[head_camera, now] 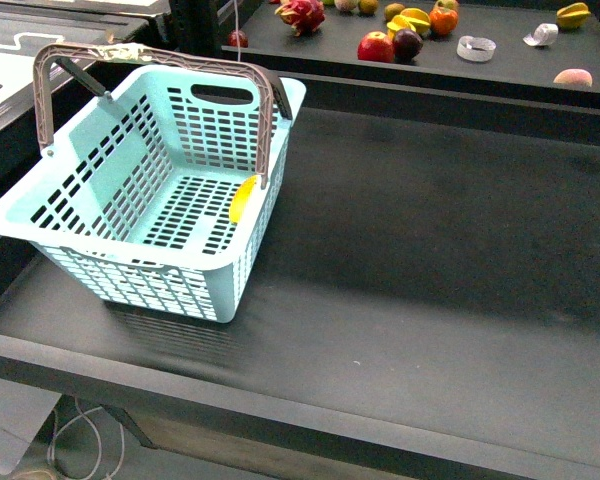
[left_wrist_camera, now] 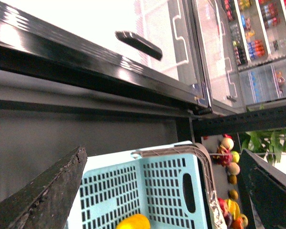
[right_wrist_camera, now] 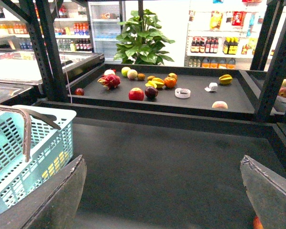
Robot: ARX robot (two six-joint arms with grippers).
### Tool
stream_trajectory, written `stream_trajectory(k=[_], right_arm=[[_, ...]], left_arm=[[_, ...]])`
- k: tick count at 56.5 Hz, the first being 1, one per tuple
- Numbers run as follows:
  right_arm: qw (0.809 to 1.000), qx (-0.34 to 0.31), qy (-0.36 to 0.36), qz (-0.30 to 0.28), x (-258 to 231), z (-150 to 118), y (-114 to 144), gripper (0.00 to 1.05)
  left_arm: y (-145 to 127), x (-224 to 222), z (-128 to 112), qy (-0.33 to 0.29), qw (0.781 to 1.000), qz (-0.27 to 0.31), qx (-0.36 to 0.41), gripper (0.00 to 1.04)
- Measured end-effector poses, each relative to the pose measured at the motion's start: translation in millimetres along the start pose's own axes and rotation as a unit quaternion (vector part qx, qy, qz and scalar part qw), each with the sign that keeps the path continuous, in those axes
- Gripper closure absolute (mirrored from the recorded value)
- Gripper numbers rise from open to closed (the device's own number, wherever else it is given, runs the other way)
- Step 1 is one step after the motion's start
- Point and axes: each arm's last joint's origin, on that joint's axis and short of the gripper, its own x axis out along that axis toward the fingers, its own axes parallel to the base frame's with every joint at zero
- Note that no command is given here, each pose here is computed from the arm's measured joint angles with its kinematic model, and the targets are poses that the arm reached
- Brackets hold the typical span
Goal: Pick mango with right arm and hold basket with left
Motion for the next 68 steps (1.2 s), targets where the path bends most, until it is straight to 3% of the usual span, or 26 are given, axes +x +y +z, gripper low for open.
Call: stream_trajectory(k=[8, 22, 24, 26, 29, 32, 36, 39, 50, 68], right_arm=[[1.0, 0.0, 0.0, 0.0, 0, 0, 0, 0.08], [1.0, 0.0, 0.0, 0.0, 0, 0, 0, 0.08], [1.0, 0.0, 0.0, 0.0, 0, 0, 0, 0.08], [1.0, 0.0, 0.0, 0.0, 0, 0, 0, 0.08], [1.0, 0.0, 0.0, -0.001, 0, 0, 0, 0.08], [1.0, 0.0, 0.0, 0.0, 0, 0, 0, 0.08], [1.0, 0.0, 0.0, 0.0, 0, 0, 0, 0.08], [1.0, 0.0, 0.0, 0.0, 0, 0, 0, 0.08], [1.0, 0.0, 0.0, 0.0, 0, 0, 0, 0.08], [1.0, 0.0, 0.0, 0.0, 0, 0, 0, 0.08]], left_arm=[[18, -31, 14, -0.031, 0.999, 0.024, 0.02, 0.08], [17, -34, 15, -0.033, 0.999, 0.021, 0.028, 0.08], [23, -31, 16, -0.004, 0.998, -0.016, 0.057, 0.13], [27, -33, 14, 0.052, 0.986, -0.105, 0.121, 0.2], [34, -41, 10, 0.083, 0.955, -0.198, 0.203, 0.29], [34, -56, 8, 0.081, 0.901, -0.293, 0.309, 0.4], [32, -71, 9, 0.036, 0.847, -0.333, 0.412, 0.54], [35, -79, 10, 0.019, 0.831, -0.333, 0.445, 0.65], [48, -102, 8, 0.01, 0.808, -0.331, 0.488, 1.03], [58, -135, 8, 0.004, 0.803, -0.332, 0.495, 1.03]])
